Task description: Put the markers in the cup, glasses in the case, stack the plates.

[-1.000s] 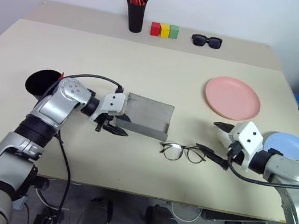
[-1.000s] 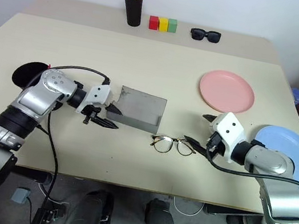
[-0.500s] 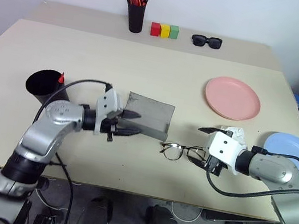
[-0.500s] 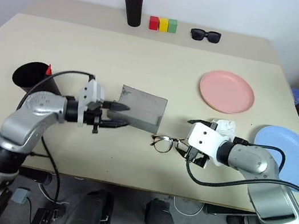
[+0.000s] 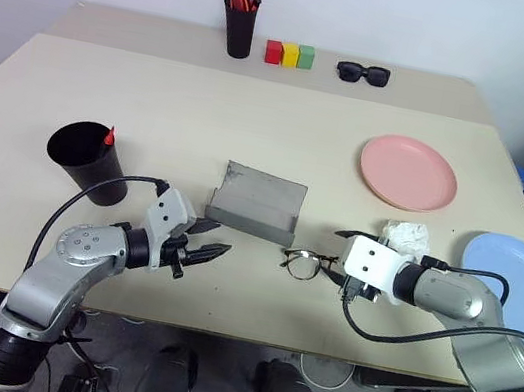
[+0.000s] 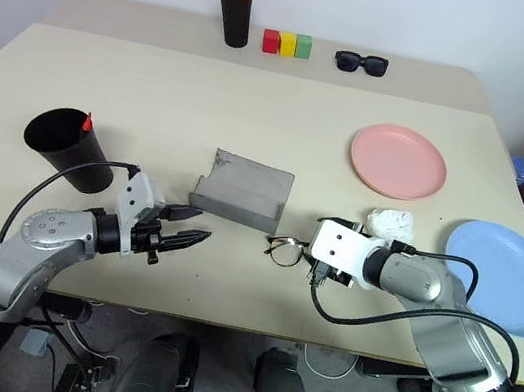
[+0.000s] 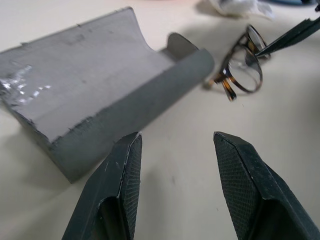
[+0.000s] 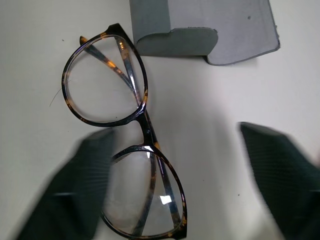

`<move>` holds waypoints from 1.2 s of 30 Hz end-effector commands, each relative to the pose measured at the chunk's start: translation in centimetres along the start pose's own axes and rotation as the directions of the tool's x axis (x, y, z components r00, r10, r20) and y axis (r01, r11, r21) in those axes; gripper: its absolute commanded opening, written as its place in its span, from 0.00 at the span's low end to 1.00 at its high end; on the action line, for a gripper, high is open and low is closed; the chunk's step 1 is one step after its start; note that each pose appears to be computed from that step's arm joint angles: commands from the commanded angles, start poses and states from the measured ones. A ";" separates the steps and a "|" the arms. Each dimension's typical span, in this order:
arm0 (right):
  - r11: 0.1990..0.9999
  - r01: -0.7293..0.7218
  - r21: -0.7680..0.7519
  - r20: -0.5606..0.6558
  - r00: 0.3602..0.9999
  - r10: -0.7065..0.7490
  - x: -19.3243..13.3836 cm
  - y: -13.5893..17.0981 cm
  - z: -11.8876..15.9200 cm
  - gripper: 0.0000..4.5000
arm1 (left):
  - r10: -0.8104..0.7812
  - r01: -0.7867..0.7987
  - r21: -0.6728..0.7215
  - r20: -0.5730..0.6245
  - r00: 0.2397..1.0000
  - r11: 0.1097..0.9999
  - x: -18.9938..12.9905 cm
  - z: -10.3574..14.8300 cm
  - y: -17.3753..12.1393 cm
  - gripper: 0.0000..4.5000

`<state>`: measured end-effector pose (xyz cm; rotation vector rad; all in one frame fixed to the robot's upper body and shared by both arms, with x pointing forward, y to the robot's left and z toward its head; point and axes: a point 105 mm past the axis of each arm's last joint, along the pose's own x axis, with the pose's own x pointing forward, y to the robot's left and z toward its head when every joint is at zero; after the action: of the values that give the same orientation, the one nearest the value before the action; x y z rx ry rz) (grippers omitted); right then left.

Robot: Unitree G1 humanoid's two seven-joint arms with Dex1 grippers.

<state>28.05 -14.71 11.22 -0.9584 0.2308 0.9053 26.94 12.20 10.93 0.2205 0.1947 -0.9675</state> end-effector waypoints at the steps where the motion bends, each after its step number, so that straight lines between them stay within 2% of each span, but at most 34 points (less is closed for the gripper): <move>1: 0.999 0.014 -0.048 0.006 1.000 -0.013 -0.1 -0.3 0.4 0.38 | 0.010 -0.011 0.020 0.046 0.999 1.000 -0.3 1.0 -0.3 0.52; 4: 0.998 0.008 -0.062 -0.006 1.000 -0.009 -0.1 -0.1 0.1 0.04 | 0.013 -0.014 0.008 0.052 0.999 1.000 -0.4 0.9 -0.4 0.52; 5: 0.998 0.008 -0.065 -0.008 1.000 -0.008 -0.1 -0.1 0.1 0.02 | 0.015 -0.015 0.003 0.053 0.998 1.000 -0.4 0.8 -0.4 0.52; 16: 0.997 0.022 -0.074 -0.004 1.000 -0.022 -0.6 -0.5 0.3 0.02 | 0.108 -0.106 -0.031 0.070 0.992 0.994 -0.6 0.1 0.5 0.52; 24: 0.999 0.031 -0.018 0.134 0.991 -0.028 -2.8 -3.3 3.7 0.02 | 0.231 -0.229 -0.029 0.081 0.970 0.973 -1.5 -0.8 2.0 0.52; 26: 0.997 0.061 -0.056 0.208 0.977 -0.048 -2.6 -4.8 5.9 0.02 | 0.245 -0.242 -0.045 0.077 0.967 0.969 -1.7 -1.1 2.1 0.52; 31: 0.983 0.059 -0.174 0.303 0.953 -0.004 0.4 -6.3 9.3 0.02 | 0.265 -0.260 -0.077 0.067 0.962 0.963 -2.2 -1.5 1.9 0.52; 36: 0.975 0.040 -0.217 0.361 0.932 0.042 5.1 -6.9 11.8 0.02 | 0.286 -0.282 -0.071 0.046 0.957 0.957 -2.9 -2.1 1.6 0.52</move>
<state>33.36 -5.09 18.77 -0.9329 -0.1343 1.1228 26.66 16.02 8.47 0.1303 0.1906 -0.6793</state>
